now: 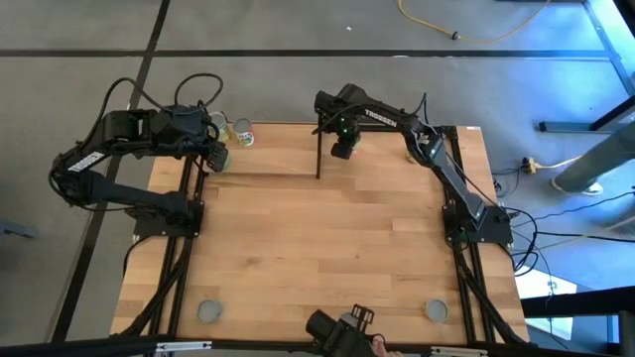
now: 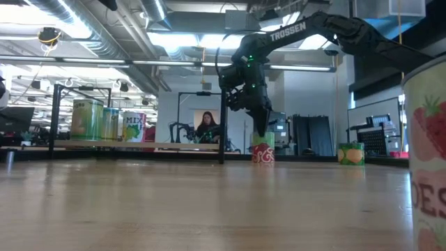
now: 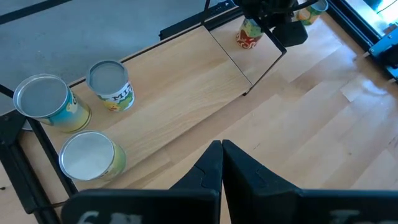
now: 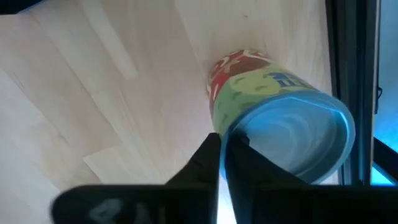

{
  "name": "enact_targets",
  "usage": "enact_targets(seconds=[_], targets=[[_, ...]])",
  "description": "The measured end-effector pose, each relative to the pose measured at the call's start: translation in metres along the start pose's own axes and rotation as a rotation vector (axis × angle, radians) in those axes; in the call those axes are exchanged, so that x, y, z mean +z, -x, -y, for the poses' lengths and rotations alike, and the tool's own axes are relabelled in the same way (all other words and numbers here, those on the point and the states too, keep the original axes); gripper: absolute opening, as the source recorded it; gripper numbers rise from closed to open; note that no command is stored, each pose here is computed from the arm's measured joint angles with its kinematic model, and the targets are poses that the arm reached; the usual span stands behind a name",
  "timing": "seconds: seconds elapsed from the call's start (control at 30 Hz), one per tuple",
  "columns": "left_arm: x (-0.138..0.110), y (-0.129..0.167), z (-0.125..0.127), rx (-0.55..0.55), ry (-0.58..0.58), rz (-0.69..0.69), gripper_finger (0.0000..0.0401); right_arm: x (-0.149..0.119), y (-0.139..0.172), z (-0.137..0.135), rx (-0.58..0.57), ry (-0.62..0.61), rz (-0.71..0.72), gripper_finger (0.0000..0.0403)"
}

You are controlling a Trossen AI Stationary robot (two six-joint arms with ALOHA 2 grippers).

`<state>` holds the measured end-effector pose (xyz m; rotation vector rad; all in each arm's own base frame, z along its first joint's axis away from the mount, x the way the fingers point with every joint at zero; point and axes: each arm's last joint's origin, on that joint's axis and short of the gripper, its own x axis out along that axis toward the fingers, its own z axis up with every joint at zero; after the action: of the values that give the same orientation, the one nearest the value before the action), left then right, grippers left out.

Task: Pick and place cans onto a shelf
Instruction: Put the canned spaghetti on the shelf

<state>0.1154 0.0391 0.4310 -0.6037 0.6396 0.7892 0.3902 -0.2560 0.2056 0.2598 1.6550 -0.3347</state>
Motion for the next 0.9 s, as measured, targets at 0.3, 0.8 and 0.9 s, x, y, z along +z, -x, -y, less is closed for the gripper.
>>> enact_targets(seconds=[0.3, 0.8, 0.9], targets=[[0.0, 0.0, 0.0, 0.0, 0.0, 0.0, 0.0, -0.001, 0.004, -0.011, -0.064, 0.05, -0.032, 0.0008], [0.0, 0.0, 0.0, 0.0, -0.01, -0.001, 0.0, -0.011, 0.046, -0.053, -0.091, 0.131, 0.055, 0.0007], [0.0, 0.0, 0.0, -0.001, -0.01, -0.001, 0.0, -0.013, 0.051, -0.053, -0.096, 0.131, 0.065, 0.0007]])
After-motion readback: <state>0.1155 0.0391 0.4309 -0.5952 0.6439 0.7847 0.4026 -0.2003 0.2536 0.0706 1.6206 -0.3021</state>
